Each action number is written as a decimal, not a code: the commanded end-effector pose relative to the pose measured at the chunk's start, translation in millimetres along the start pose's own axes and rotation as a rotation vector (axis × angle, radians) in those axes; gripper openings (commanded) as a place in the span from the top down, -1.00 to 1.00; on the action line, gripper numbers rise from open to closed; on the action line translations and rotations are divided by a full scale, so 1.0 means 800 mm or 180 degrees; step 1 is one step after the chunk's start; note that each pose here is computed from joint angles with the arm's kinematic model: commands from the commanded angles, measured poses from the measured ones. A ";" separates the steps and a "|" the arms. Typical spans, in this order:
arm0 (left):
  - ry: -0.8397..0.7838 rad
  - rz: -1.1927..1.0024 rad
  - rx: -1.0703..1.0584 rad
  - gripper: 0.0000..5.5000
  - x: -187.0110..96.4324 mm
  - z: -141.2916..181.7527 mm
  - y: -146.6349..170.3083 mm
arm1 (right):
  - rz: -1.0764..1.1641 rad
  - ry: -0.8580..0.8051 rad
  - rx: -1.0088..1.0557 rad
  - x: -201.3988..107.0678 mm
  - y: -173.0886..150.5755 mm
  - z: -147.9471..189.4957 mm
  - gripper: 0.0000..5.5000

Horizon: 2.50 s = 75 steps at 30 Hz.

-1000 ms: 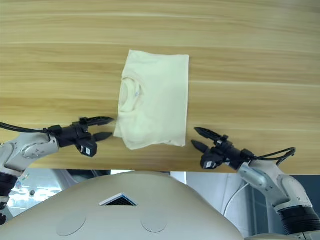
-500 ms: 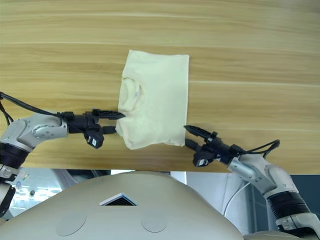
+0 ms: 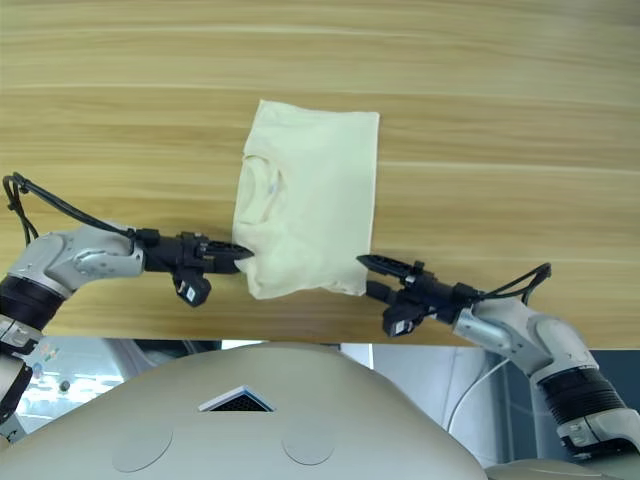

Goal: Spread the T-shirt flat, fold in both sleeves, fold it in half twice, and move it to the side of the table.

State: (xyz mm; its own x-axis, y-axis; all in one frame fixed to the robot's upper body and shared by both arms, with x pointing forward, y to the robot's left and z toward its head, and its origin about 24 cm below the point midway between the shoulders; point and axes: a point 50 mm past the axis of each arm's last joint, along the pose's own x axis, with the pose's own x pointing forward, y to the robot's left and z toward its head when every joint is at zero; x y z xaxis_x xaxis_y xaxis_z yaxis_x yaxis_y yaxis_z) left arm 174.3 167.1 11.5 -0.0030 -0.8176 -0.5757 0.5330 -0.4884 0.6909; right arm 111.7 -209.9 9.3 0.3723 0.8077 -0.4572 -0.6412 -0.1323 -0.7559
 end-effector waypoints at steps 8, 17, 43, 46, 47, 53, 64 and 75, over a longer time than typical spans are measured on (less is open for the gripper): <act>0.0054 -0.0402 -0.0188 0.97 0.008 -0.002 -0.030 | 0.0584 0.0152 -0.0050 -0.005 0.023 -0.015 0.71; 0.0173 0.0199 -0.0353 0.97 0.001 0.001 -0.021 | 0.0255 0.0309 -0.0093 -0.004 0.000 -0.032 0.98; 0.0192 0.2623 -0.2494 0.97 -0.018 -0.016 0.022 | -0.1553 0.0063 0.1317 0.023 -0.098 -0.031 0.99; 0.0208 0.2750 -0.2772 0.97 -0.009 -0.034 0.033 | -0.1660 0.0091 0.1387 0.036 -0.113 -0.049 0.99; 0.0210 0.2781 -0.2794 0.97 -0.007 -0.039 0.037 | -0.1677 0.0093 0.1406 0.040 -0.117 -0.053 0.99; 0.0415 0.2891 -0.3077 0.97 0.013 -0.072 0.052 | -0.1721 0.0195 0.1383 0.070 -0.139 -0.076 0.99; 0.0654 0.3387 -0.3592 0.69 0.014 -0.120 0.077 | -0.2206 0.0531 0.1630 0.128 -0.189 -0.114 0.34; 0.1350 0.4475 -0.4586 0.19 -0.016 -0.171 0.056 | -0.2973 0.0567 0.2093 0.160 -0.230 -0.125 -0.26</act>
State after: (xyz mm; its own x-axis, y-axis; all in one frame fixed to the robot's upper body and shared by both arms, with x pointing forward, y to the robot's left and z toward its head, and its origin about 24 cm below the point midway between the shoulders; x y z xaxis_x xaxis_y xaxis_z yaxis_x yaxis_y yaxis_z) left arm 309.7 194.1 -14.1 0.9429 -0.1664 -0.2884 0.1852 0.9819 0.0390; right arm 351.9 -152.1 43.6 0.9686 0.2482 0.0157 -0.2101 0.8504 -0.4823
